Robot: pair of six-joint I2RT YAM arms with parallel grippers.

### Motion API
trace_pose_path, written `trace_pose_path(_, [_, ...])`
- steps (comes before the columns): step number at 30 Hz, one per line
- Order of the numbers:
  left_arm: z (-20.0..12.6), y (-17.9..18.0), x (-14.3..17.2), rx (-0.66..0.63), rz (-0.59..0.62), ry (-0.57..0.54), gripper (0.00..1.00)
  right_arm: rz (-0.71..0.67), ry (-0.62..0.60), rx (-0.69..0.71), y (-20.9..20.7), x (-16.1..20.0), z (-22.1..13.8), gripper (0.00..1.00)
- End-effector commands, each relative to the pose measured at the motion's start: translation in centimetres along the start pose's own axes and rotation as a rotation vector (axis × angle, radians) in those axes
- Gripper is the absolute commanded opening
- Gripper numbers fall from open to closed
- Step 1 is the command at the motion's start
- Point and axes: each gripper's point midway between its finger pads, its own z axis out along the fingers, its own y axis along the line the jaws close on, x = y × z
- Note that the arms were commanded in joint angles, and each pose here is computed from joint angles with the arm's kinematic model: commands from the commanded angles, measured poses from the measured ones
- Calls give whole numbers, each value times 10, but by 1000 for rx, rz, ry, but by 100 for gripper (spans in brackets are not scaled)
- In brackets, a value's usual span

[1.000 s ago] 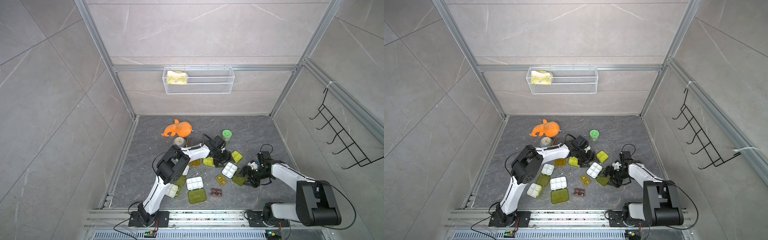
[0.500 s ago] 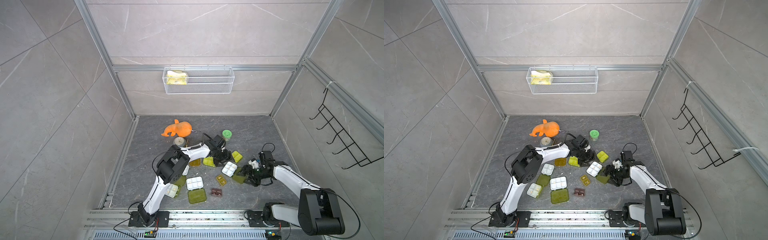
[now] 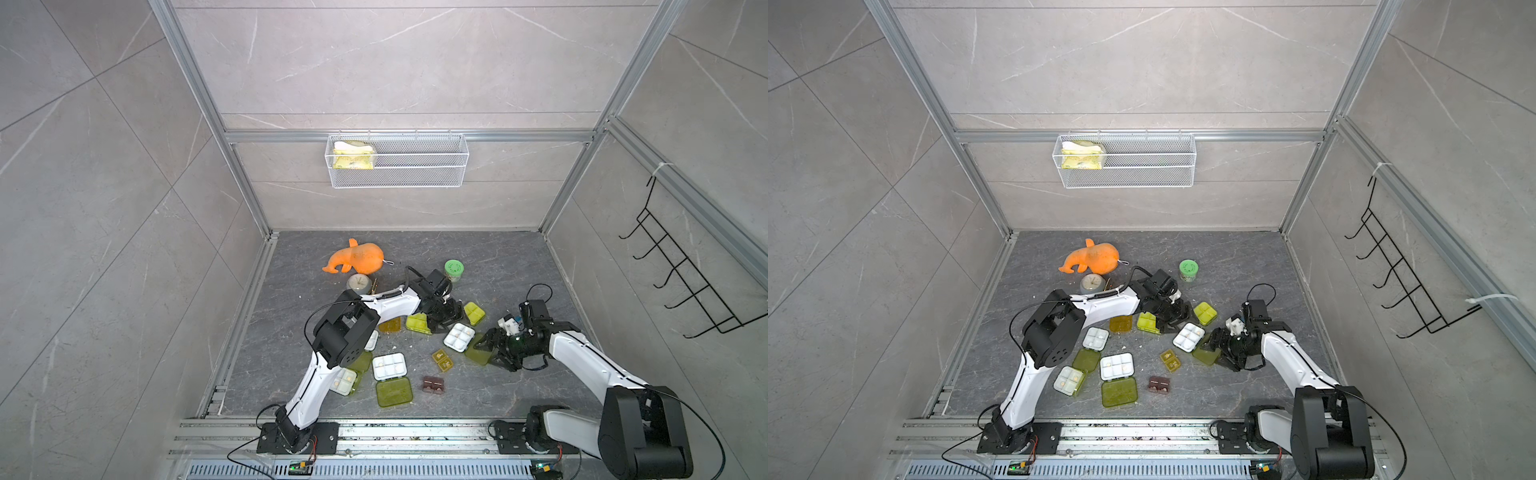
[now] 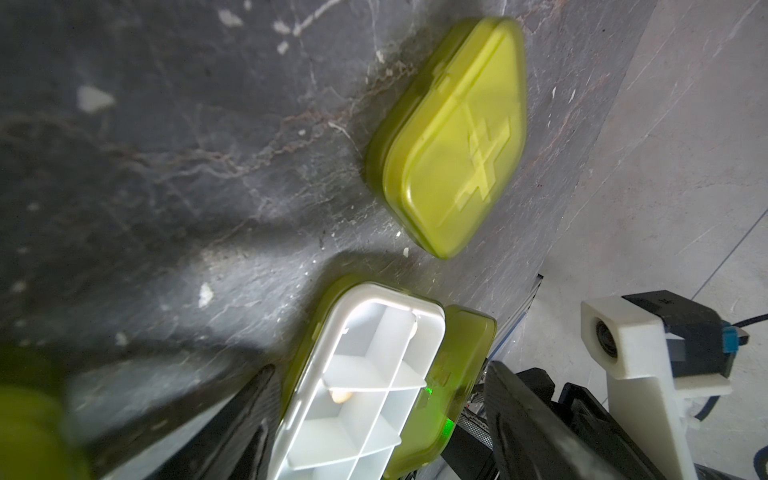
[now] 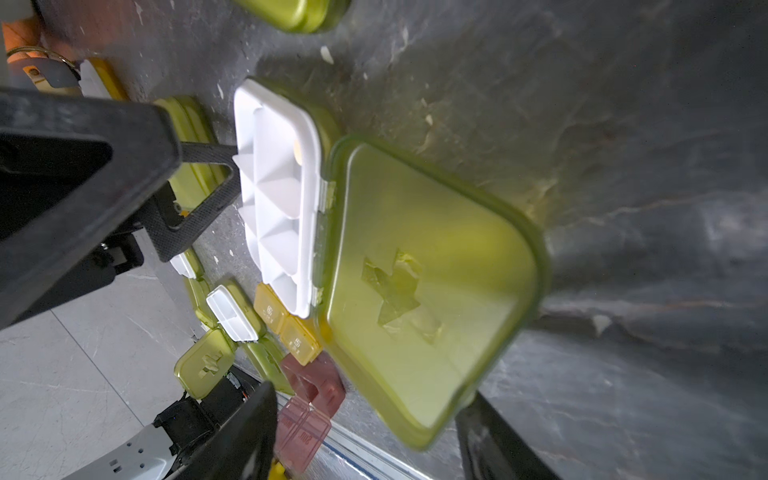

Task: Close pillboxes
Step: Close the lid on the pillbox.

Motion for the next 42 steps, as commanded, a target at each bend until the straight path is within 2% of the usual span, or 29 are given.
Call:
trace_pose_path(1, [-5, -22, 9, 51, 44, 24, 78, -37, -5, -13, 7, -1, -5, 69])
trace_pose_path(7, [-6, -20, 9, 46, 43, 21, 78, -28, 34, 31, -1, 7, -6, 69])
trace_pose_path(12, [-5, -20, 8, 47, 38, 18, 78, -30, 20, 8, 3, 3, -5, 68])
trace_pose_path(22, [-4, -22, 8, 50, 35, 20, 78, -73, -17, -90, 31, -12, -7, 68])
trace_pose_path(31, [-5, -23, 7, 58, 35, 16, 78, -115, -6, -101, 51, -16, 1, 69])
trace_pose_path(42, [-25, -19, -4, 61, 12, -35, 79, -139, 7, -100, 62, -18, 9, 68])
